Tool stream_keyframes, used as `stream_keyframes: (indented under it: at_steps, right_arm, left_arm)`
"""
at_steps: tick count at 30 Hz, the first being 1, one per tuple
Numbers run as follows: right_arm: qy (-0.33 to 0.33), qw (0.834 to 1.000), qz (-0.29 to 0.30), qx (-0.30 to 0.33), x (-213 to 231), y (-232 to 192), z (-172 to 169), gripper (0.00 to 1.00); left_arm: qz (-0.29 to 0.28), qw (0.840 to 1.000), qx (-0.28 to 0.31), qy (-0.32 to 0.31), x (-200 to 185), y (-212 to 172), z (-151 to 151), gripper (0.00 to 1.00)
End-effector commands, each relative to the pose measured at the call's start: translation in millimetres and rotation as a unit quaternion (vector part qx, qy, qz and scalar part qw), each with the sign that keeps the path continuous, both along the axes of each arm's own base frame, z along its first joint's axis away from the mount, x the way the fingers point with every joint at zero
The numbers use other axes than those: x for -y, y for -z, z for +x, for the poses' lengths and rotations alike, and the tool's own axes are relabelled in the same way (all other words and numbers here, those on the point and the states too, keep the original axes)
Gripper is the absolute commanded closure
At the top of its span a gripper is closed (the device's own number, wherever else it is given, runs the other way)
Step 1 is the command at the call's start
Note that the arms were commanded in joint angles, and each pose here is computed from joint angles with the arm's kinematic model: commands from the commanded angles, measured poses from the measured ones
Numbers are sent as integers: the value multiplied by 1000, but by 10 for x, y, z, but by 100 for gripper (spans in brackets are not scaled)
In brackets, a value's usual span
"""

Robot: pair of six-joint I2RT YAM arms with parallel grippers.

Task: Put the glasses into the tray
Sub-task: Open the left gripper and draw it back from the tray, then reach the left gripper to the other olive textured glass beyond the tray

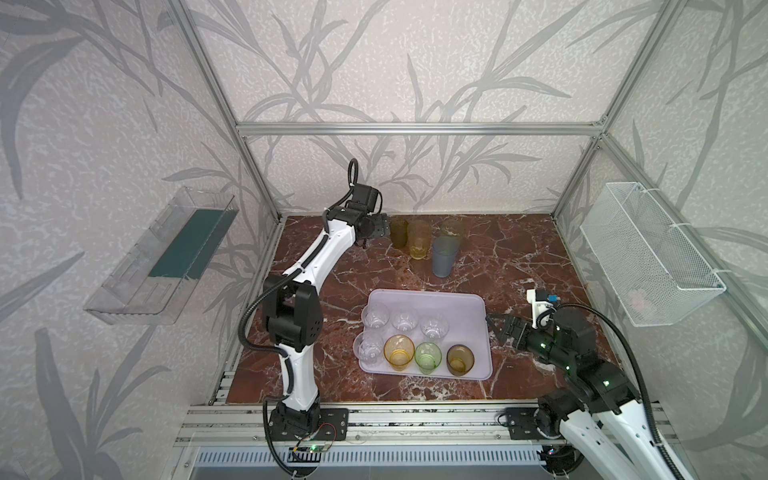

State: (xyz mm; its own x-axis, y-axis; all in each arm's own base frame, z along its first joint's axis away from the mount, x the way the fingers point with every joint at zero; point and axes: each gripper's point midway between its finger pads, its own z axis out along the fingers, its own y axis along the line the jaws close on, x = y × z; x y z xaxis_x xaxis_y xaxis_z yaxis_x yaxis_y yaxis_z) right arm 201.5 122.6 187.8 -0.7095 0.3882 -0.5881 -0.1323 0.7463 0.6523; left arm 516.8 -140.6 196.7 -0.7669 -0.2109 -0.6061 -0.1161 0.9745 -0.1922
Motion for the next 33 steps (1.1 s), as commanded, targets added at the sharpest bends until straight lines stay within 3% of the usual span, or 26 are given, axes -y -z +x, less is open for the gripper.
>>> stream_keyframes:
  at_steps: [1, 9, 13, 18, 33]
  right_arm:
    - [-3, 1000, -8, 30, -10, -128, 93, 1]
    - [5, 999, -20, 33, -28, -13, 278, 1]
    - [-5, 1000, -17, 22, -105, 64, 370, 1]
    - [-12, 1000, -13, 23, -164, 70, 461, 1]
    - [-6, 1000, 17, -13, -264, 255, 607, 1]
  left_arm:
    - [-13, 1000, -3, 18, 121, -17, 157, 8]
    - [4, 1000, 3, 22, 46, 150, 510, 4]
    - [-32, 999, -13, 10, -60, 295, 635, 4]
    - [-91, 995, -31, 18, -51, 419, 740, 10]
    - [-137, 988, -57, 41, 107, 587, 774, 24]
